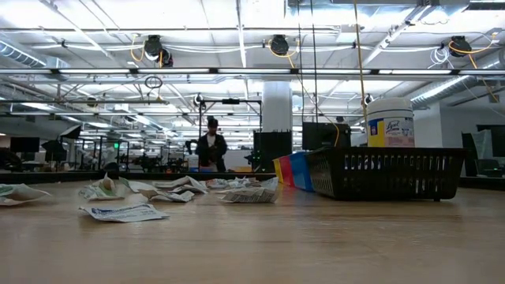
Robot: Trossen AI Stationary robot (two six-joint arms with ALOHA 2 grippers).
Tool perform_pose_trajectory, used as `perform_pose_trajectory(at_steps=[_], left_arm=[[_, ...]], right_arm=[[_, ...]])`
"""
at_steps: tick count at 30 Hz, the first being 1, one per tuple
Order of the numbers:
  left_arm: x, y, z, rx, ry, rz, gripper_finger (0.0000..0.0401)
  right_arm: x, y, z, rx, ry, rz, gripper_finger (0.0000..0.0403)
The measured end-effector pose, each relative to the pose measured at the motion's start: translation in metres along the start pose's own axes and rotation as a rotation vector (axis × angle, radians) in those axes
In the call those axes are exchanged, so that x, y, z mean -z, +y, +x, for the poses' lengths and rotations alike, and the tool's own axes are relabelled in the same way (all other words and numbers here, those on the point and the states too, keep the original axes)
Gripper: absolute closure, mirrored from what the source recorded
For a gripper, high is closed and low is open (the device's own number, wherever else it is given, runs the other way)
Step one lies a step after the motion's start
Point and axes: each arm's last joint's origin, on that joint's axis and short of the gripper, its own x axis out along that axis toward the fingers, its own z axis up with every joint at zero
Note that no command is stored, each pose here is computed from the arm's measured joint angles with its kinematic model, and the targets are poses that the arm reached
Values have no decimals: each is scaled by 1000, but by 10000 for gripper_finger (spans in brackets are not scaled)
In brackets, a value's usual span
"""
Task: Pick & Place First Aid Supplies
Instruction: Put the blue alcohol pad into the blue bin
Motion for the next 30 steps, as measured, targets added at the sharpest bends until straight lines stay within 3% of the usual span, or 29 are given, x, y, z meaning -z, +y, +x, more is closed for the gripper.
perform_pose_trajectory(at_steps=[5,13,20,23,30], left_arm=[[-3,1,-14,18,75,-86,310],[-3,-1,-33,-12,183,-116,202],[-6,-4,-40,-4,188,-122,177],[-4,-3,-39,-2,203,-131,176],[-3,-5,-40,31,230,-159,176]], right_arm=[[-3,-6,-13,64,157,17,402],[-14,-18,-32,260,603,-17,402],[-3,-40,-39,412,965,-17,402],[8,-50,-36,434,1037,8,403],[69,-73,-33,505,1204,32,403]])
